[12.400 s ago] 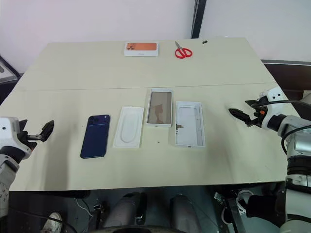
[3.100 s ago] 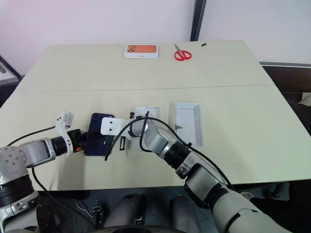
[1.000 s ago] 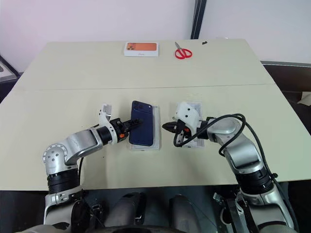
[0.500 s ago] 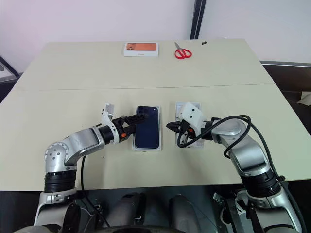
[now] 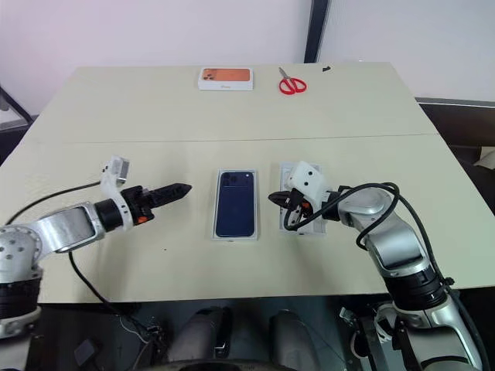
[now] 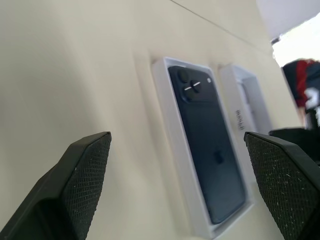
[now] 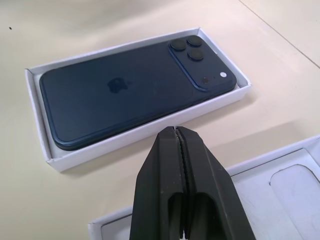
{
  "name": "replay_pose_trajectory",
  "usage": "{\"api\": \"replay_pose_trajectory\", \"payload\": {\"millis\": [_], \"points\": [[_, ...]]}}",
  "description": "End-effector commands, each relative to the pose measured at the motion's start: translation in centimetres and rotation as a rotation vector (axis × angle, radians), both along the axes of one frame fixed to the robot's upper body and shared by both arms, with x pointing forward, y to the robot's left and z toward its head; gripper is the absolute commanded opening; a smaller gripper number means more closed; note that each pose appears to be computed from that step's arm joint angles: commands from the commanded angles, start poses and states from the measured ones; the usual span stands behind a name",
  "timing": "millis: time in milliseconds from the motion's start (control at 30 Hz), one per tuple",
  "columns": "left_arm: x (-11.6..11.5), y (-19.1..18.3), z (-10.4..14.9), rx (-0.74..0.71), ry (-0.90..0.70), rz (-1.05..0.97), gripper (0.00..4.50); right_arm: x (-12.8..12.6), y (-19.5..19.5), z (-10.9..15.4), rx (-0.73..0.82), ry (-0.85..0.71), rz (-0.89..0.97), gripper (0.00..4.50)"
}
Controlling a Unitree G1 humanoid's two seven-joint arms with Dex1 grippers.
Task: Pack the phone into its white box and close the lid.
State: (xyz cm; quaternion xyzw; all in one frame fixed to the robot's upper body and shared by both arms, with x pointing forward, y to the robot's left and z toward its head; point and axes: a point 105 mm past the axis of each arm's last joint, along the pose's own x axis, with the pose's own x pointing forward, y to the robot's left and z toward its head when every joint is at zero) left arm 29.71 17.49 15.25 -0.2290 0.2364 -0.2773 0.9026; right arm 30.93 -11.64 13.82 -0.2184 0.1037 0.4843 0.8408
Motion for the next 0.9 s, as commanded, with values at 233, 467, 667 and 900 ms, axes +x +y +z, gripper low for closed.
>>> {"api": "replay_pose_trajectory", "payload": {"millis": [233, 467, 667, 900], "points": [[0.6, -2.2, 0.1, 0.500, -0.374, -0.324, 0.04, 1.4, 0.4, 1.4, -0.118, -0.092, -0.009, 0.00], [1.7, -4.2, -3.3, 0.721, -0.388, -0.541, 0.04, 2.3, 2.4, 1.1, -0.307, -0.202, 0.005, 0.00], [2.3, -5.5, -4.3, 0.791, -0.393, -0.628, 0.04, 3.3, 3.6, -0.2, -0.505, -0.294, 0.045, 0.00], [2.1, -7.9, -4.6, 0.741, -0.401, -0.658, 0.04, 3.0, 4.9, -1.1, -0.557, -0.318, 0.120, 0.00]]}}
